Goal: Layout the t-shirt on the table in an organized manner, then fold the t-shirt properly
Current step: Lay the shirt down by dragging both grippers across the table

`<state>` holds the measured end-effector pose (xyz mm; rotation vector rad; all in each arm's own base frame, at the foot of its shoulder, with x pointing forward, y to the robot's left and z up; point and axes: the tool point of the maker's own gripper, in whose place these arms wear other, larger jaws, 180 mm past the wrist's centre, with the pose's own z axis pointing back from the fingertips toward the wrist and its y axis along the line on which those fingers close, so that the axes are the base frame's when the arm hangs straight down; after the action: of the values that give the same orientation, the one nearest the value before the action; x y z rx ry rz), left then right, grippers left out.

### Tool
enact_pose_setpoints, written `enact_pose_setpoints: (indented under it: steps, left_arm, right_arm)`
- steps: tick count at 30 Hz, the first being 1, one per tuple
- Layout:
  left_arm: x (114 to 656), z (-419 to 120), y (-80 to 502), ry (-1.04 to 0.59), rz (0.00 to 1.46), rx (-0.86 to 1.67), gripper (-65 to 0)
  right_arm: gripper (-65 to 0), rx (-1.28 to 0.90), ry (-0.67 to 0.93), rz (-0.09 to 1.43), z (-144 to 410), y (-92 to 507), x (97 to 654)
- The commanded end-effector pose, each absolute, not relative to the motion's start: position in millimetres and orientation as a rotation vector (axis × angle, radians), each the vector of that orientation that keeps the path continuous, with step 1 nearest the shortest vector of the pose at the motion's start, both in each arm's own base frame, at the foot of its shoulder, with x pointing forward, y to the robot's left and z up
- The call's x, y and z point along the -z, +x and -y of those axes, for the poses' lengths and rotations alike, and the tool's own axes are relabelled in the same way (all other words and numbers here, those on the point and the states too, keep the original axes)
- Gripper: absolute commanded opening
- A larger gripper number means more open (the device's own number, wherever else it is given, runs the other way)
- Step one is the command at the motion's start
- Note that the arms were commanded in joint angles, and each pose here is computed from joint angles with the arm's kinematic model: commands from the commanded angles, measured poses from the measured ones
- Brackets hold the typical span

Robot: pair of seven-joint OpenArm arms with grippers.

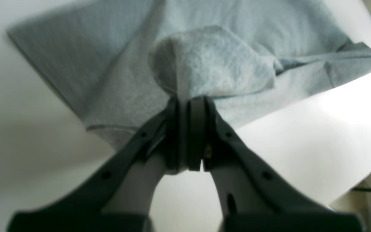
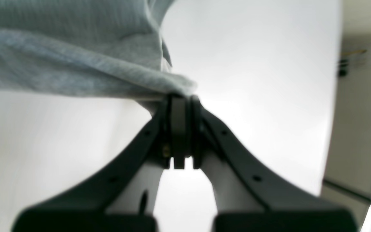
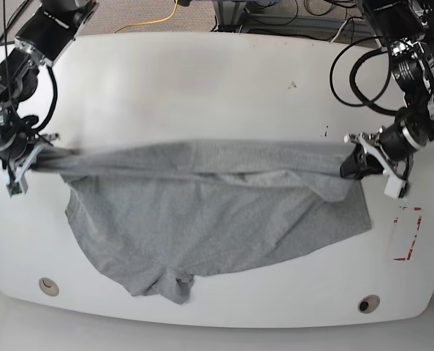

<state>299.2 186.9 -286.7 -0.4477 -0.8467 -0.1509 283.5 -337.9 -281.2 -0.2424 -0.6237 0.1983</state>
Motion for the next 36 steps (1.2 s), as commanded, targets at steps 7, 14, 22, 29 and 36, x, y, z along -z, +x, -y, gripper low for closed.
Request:
enact_pose_setpoints:
  steps: [7, 14, 22, 29, 36]
  left_arm:
    - [323.0, -223.7, 240.1, -0.374, 0.712, 0.083, -65.0]
    - [345.9, -233.3, 203.6, -0.342, 0.594, 0.079, -65.0]
    - [360.9, -250.5, 188.6, -0.320, 0.519, 0.060, -65.0]
    - [369.5, -261.4, 177.2, -0.305, 0.469, 0.050, -65.0]
    - [373.0, -261.3, 169.9, -0.305, 0.447, 0.052, -64.6]
  right_arm:
    - [-65.0, -0.201, -0.159, 0.506, 319.4, 219.3, 337.5]
    - [-65.0, -0.206, -0.123, 0.486, 310.1, 196.2, 357.3]
    - [-65.0, -0.162, -0.072, 0.394, 313.9, 170.4, 387.3]
    - [-65.0, -0.135, -0.041, 0.356, 316.1, 152.6, 405.3]
    - [-48.8, -0.123, -0.025, 0.339, 314.7, 140.7, 413.4]
